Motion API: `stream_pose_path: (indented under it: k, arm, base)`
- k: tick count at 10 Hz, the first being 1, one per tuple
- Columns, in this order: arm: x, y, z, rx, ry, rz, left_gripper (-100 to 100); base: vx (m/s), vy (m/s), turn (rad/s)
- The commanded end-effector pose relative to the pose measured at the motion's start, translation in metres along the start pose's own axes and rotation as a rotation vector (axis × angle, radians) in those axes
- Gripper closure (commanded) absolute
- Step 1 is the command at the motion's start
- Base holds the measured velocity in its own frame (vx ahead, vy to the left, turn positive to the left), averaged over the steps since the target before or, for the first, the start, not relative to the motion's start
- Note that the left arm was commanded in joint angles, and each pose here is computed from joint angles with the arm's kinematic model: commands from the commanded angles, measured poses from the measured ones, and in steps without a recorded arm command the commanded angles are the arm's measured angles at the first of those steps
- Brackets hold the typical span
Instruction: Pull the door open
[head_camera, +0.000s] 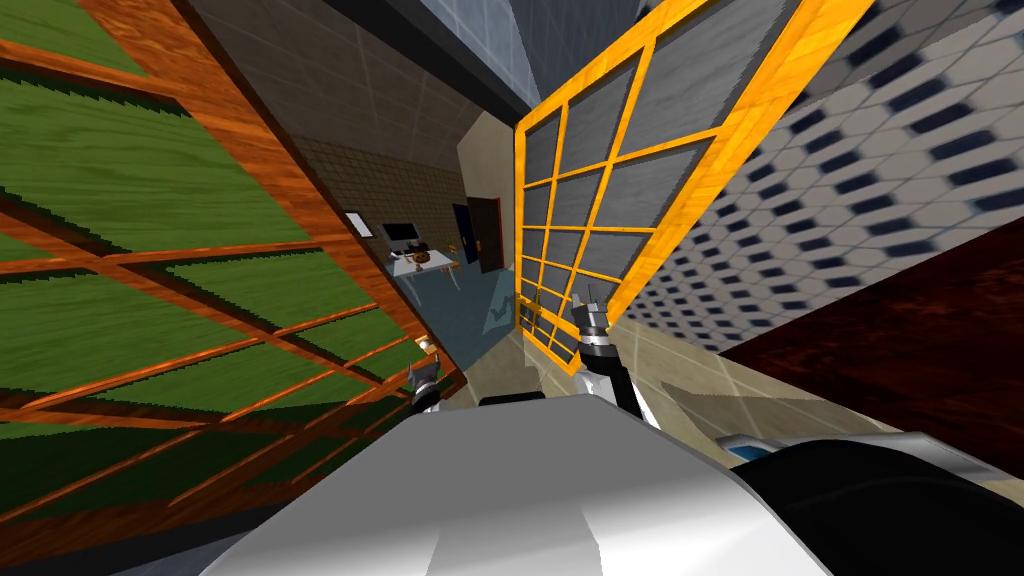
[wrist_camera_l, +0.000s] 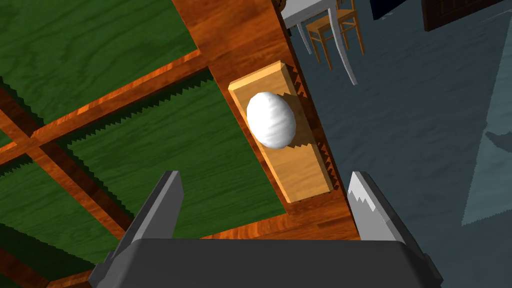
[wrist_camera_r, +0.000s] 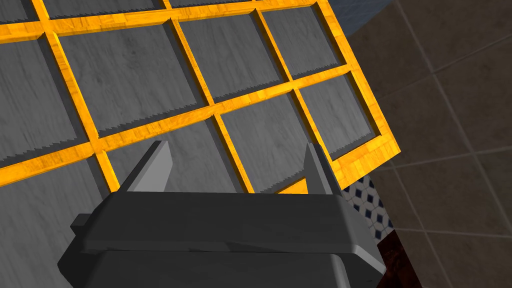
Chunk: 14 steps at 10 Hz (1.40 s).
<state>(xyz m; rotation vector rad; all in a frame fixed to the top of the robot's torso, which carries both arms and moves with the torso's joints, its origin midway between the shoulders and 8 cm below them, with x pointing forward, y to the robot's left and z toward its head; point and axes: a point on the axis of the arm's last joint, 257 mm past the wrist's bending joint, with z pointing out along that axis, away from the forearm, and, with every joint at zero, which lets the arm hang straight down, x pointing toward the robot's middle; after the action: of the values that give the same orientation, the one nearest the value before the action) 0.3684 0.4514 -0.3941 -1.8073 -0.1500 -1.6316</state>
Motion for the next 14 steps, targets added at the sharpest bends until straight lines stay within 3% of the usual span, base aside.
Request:
stream_pose_path:
  k: [1, 9, 11, 12, 14]
  arm:
    - [0.000, 0.002, 0.0002, 0.001, -0.002, -0.039, -100]
    - [0.007, 0.024, 0.0025, 0.010, -0.025, -0.363, -100]
    - [0.008, 0.028, 0.0028, 0.012, -0.029, -0.418, -100]
    - [0.008, 0.026, 0.0028, 0.011, -0.027, -0.398, -100]
    - [-0.003, 0.008, 0.0027, 0.017, -0.029, -0.404, -100]
  base:
    - [-0.036, 0.002, -0.010]
    - [-0.060, 0.002, -0.018]
    - [-0.039, 0.001, -0.011]
    - [-0.016, -0.001, -0.002]
    - [0.144, 0.017, -0.021]
